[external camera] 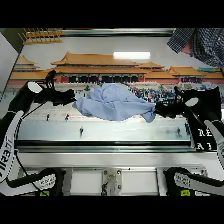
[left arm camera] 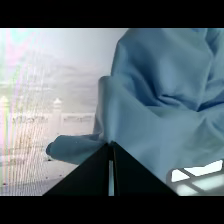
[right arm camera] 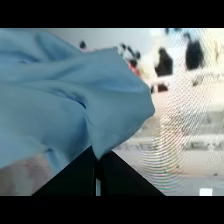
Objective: Fold the clothes and pants, and hang the long-sleeved shirts on hangers.
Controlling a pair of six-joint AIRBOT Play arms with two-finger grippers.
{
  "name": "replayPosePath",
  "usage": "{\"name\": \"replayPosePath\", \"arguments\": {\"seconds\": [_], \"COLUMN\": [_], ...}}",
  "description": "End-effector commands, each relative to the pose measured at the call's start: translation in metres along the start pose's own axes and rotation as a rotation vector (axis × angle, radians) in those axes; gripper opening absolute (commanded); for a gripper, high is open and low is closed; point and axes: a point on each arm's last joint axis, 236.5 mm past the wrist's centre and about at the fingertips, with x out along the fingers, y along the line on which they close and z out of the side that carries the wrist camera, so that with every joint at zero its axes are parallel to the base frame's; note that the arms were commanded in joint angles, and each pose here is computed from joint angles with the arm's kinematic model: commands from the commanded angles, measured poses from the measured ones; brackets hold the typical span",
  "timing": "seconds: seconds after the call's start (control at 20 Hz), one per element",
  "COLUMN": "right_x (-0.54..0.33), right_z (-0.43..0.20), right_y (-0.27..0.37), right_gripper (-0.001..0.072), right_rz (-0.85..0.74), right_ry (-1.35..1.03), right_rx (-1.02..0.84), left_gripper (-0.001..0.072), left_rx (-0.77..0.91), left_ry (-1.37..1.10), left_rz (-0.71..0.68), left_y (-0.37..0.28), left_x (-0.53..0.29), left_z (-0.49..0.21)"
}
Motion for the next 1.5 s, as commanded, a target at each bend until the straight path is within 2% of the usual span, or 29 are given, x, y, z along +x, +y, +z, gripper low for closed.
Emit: {"name": "replayPosePath", "arguments": {"seconds": [0.0, 0.2, 0.4, 0.55, 0.8, 0.95, 1.05, 1.25, 1.35, 1.45], "right_x": [-0.085, -0.288, -0.448, -0.505, -0.532, -0.527, -0.497, -0.362, -0.276, -0.204], "right_z": [0.071, 0.133, 0.105, 0.074, 0.048, 0.05, 0.062, 0.096, 0.109, 0.129], "right_y": [0.047, 0.156, 0.225, 0.242, 0.249, 0.249, 0.242, 0.2, 0.171, 0.149], "right_gripper": [0.0014, 0.0014, 0.0015, 0.0015, 0.0014, 0.0014, 0.0014, 0.0014, 0.0014, 0.0014], "right_rz": [-0.009, 0.046, 0.103, 0.128, 0.143, 0.147, 0.146, 0.102, 0.078, 0.055], "right_ry": [-0.235, -0.704, -1.082, -1.243, -1.308, -1.288, -1.187, -0.735, -0.482, -0.352], "right_rx": [-0.202, -0.438, -0.567, -0.599, -0.623, -0.618, -0.59, -0.502, -0.454, -0.458], "left_gripper": [0.0005, 0.0005, 0.0005, 0.0005, 0.0005, 0.0005, 0.0005, 0.0005, 0.0005, 0.0005], "left_rx": [0.082, 0.262, 0.407, 0.467, 0.505, 0.461, 0.366, 0.131, 0.08, 0.1], "left_ry": [-0.221, -0.656, -0.974, -1.124, -1.266, -1.236, -1.124, -0.691, -0.536, -0.494], "left_rz": [-0.034, -0.085, -0.113, -0.11, -0.071, -0.039, -0.02, -0.03, -0.041, -0.014], "left_y": [-0.036, -0.117, -0.177, -0.198, -0.208, -0.195, -0.165, -0.086, -0.063, -0.048], "left_x": [-0.075, -0.26, -0.406, -0.466, -0.512, -0.5, -0.459, -0.312, -0.239, -0.176], "left_z": [0.053, 0.098, 0.05, 0.002, -0.048, -0.047, -0.031, -0.003, 0.014, 0.048]}}
